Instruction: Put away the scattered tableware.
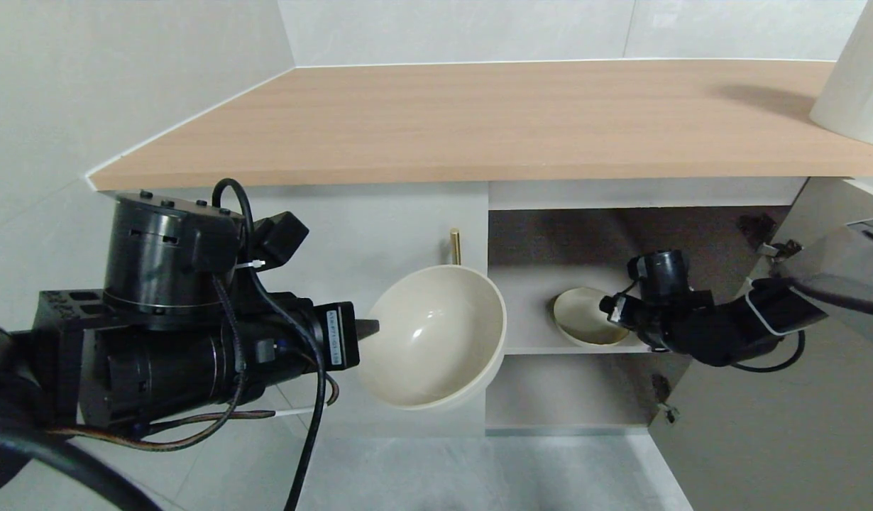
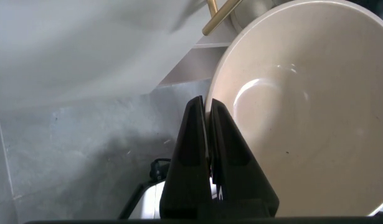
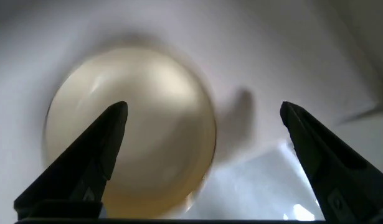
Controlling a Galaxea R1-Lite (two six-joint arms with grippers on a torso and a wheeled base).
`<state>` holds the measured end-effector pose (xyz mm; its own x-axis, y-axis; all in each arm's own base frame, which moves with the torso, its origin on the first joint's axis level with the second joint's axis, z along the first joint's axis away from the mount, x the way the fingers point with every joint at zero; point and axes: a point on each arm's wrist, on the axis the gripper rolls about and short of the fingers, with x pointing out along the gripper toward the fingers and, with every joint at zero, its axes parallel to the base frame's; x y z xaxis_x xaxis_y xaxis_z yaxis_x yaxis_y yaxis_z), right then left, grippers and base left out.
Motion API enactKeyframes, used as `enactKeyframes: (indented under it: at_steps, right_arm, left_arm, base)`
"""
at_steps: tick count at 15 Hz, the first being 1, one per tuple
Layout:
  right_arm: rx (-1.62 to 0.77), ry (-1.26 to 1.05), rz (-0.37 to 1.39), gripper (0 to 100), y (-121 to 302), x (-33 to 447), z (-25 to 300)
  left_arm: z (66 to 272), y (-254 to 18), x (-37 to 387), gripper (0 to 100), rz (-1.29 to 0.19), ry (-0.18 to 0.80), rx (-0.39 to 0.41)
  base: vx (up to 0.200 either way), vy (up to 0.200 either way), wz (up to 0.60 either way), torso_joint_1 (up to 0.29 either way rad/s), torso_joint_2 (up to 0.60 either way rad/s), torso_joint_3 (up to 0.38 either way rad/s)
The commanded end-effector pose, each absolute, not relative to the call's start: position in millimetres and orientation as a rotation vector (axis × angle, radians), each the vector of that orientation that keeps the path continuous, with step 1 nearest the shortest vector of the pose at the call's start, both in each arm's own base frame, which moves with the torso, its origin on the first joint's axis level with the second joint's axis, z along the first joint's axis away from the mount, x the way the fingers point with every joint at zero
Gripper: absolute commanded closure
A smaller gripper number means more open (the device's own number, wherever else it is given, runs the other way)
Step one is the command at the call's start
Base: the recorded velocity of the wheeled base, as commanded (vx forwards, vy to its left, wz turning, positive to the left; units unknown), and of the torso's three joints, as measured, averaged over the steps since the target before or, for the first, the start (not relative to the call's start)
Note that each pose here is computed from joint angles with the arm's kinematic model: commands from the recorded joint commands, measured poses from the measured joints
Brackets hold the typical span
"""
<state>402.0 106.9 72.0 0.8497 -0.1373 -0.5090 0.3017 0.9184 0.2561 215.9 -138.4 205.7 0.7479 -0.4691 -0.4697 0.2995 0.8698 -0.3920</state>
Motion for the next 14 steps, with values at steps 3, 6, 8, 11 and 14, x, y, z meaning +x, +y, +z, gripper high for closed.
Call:
enactKeyframes:
  at_steps: [3,6,8,11,14]
  right_arm:
    - [0.264,0.602,-0.033,0,118,360,83]
    - [0.183,0.649,0.006,0,130,352,69]
    - [0.174,0.661,0.005,0,131,353,63]
    - [0.138,0.664,-0.036,0,134,359,52]
    - [0.118,0.649,-0.101,0,136,370,41]
  left_arm:
    - [205,-139,216,100,-0.427,0.592,-0.302]
    - [205,-139,216,100,-0.427,0.592,-0.302]
    - [205,-139,216,100,-0.427,0.592,-0.302]
    - [205,-139,216,100,-0.427,0.592,-0.302]
    - [205,-139,217,100,-0.426,0.594,-0.301]
  base:
    - [0.000,0.000,0.00,0.000,0.00,0.000]
    - [0.000,0.000,0.00,0.000,0.00,0.000]
    - [0.000,0.000,0.00,0.000,0.00,0.000]
    - [0.000,0.000,0.00,0.000,0.00,0.000]
    - [0.000,0.000,0.00,0.000,0.00,0.000]
